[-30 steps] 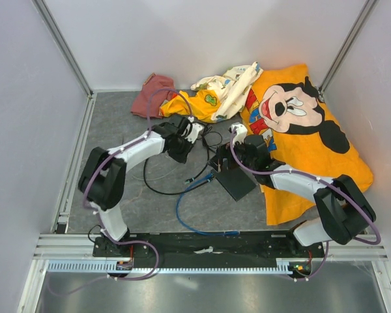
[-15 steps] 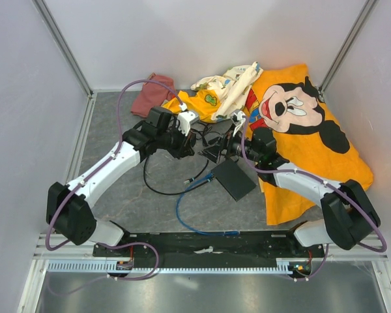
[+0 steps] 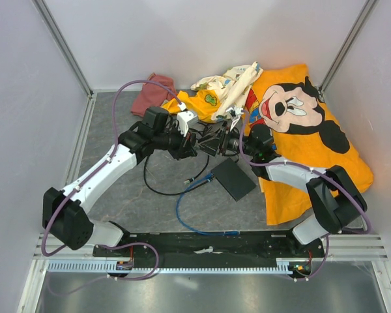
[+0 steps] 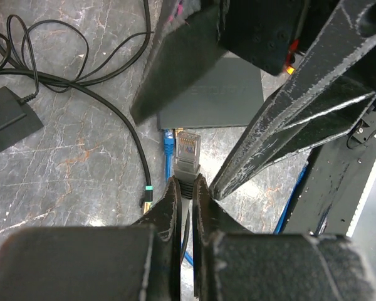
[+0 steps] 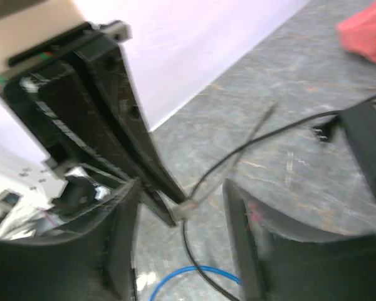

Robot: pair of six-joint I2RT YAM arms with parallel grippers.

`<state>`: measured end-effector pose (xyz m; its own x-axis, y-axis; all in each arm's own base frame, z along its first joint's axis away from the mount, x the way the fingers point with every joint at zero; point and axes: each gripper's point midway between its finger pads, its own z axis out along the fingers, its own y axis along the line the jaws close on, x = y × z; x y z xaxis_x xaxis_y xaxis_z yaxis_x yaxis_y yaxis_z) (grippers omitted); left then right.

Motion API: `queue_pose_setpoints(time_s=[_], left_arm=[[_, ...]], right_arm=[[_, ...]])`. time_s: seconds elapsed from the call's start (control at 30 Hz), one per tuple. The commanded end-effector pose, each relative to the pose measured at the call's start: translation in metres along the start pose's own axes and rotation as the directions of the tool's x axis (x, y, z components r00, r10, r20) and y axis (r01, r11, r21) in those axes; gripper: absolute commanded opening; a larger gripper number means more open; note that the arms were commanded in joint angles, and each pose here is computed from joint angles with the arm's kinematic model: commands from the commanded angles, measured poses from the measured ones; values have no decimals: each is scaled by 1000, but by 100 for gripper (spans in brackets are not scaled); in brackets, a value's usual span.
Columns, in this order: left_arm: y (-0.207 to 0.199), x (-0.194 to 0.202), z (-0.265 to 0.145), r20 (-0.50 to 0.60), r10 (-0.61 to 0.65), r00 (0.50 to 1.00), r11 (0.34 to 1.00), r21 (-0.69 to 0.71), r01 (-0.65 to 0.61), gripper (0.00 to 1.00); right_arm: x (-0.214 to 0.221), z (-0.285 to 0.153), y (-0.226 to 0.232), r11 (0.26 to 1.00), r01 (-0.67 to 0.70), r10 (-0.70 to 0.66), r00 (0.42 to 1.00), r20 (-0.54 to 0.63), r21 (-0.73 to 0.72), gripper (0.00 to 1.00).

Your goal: Insert the plug into the switch port

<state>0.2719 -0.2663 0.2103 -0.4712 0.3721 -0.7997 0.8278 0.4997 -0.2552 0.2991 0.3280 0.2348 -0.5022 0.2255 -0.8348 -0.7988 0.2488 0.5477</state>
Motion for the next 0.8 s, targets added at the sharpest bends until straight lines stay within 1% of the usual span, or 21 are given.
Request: queue_pose_setpoints(time_s=[0.0, 0.03, 0.13, 0.3, 0.47, 0.5, 0.53, 0.6, 0.63, 0.67, 0.7, 0.77], left_arm=[[-18, -19, -6, 77, 20, 997, 997, 70, -26, 2], [-18, -20, -6, 80, 19, 997, 997, 72, -25, 2], [-20, -23, -6, 93, 22, 995, 997, 77, -29, 2], [-24, -28, -10, 130, 23, 991, 996, 86, -34, 2], [-25, -31, -14, 159, 20, 987, 997, 75, -33, 2], [-24, -32, -15, 166, 25, 986, 997, 70, -37, 2], [-24, -32, -15, 168, 26, 986, 997, 68, -38, 2], [-25, -32, -15, 176, 3, 984, 997, 70, -16, 2], [-25, -33, -15, 182, 2, 983, 998, 67, -15, 2], [-24, -33, -14, 187, -4, 982, 998, 63, -8, 2], [-23, -32, -14, 187, -8, 982, 998, 58, -3, 3], [-17, -32, -14, 186, -25, 982, 1000, 21, 22, 10]], right_arm=[[-21, 5, 22, 992, 51, -45, 997, 58, -116, 56], [-20, 5, 21, 992, 40, -34, 998, 57, -120, 50], [-17, 5, 21, 991, 32, -25, 998, 53, -127, 43], [-9, 2, 19, 992, 12, -5, 999, 50, -128, 41], [-9, -1, 19, 991, 9, 1, 997, 71, -134, 32], [-8, -2, 20, 991, -1, 11, 997, 73, -135, 29], [-8, -3, 20, 990, -3, 14, 997, 77, -138, 24], [-8, -4, 22, 989, -12, 24, 996, 83, -148, 17], [-8, -4, 23, 989, -13, 26, 996, 85, -150, 7], [-9, -4, 23, 988, -14, 27, 996, 90, -151, 2], [-10, -5, 23, 989, -18, 32, 995, 94, -146, 0], [-13, -7, 23, 991, -26, 40, 993, 111, -129, 0]])
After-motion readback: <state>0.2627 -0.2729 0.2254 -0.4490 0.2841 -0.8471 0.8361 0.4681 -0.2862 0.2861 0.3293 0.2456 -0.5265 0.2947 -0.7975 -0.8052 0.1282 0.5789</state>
